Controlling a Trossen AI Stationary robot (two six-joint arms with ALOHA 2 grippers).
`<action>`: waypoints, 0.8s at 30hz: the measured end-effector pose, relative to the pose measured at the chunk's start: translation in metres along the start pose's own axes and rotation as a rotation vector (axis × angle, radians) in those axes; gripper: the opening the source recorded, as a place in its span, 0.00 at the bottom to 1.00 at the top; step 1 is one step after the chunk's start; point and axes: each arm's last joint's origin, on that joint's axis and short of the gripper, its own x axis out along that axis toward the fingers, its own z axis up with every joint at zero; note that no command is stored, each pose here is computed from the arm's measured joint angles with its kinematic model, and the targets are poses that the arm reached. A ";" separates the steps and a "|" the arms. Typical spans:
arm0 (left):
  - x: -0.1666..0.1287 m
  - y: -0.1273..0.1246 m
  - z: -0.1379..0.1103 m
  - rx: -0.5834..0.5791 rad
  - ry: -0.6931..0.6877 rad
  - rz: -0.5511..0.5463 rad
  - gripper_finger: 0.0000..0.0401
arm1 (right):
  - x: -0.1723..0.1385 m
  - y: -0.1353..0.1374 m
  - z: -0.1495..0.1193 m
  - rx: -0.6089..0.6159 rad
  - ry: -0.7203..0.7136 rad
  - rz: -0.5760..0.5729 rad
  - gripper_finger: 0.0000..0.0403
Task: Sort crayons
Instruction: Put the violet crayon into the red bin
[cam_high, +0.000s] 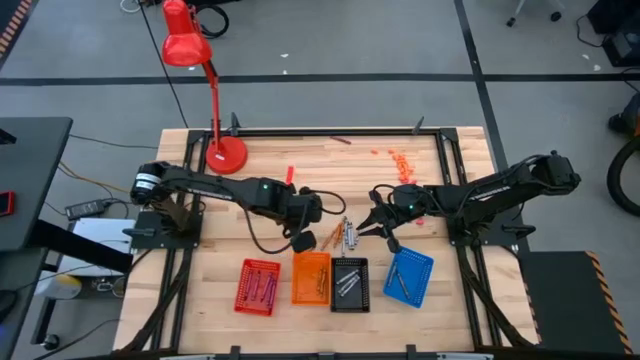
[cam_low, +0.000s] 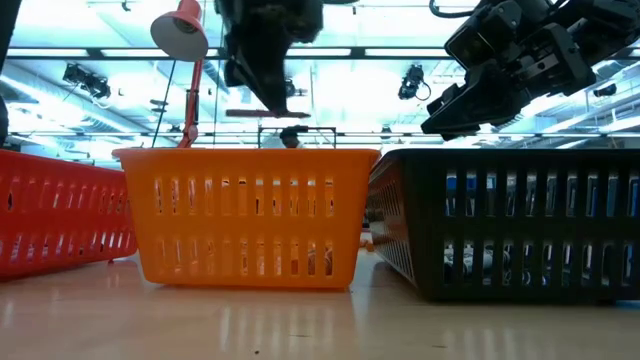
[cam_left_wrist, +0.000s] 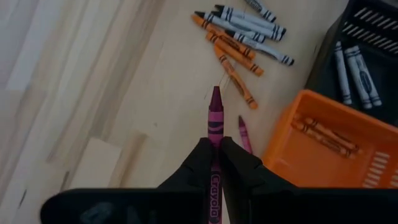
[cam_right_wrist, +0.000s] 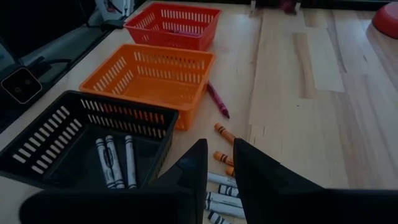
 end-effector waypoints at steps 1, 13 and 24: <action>-0.003 0.001 -0.002 -0.003 0.008 0.004 0.06 | 0.000 0.000 0.000 0.000 0.000 0.000 0.20; -0.036 0.011 -0.010 -0.042 -0.010 -0.005 0.06 | 0.000 0.000 0.000 0.000 0.000 0.000 0.20; -0.038 0.012 -0.011 -0.045 -0.009 -0.005 0.06 | 0.000 0.000 0.000 0.000 0.000 -0.001 0.20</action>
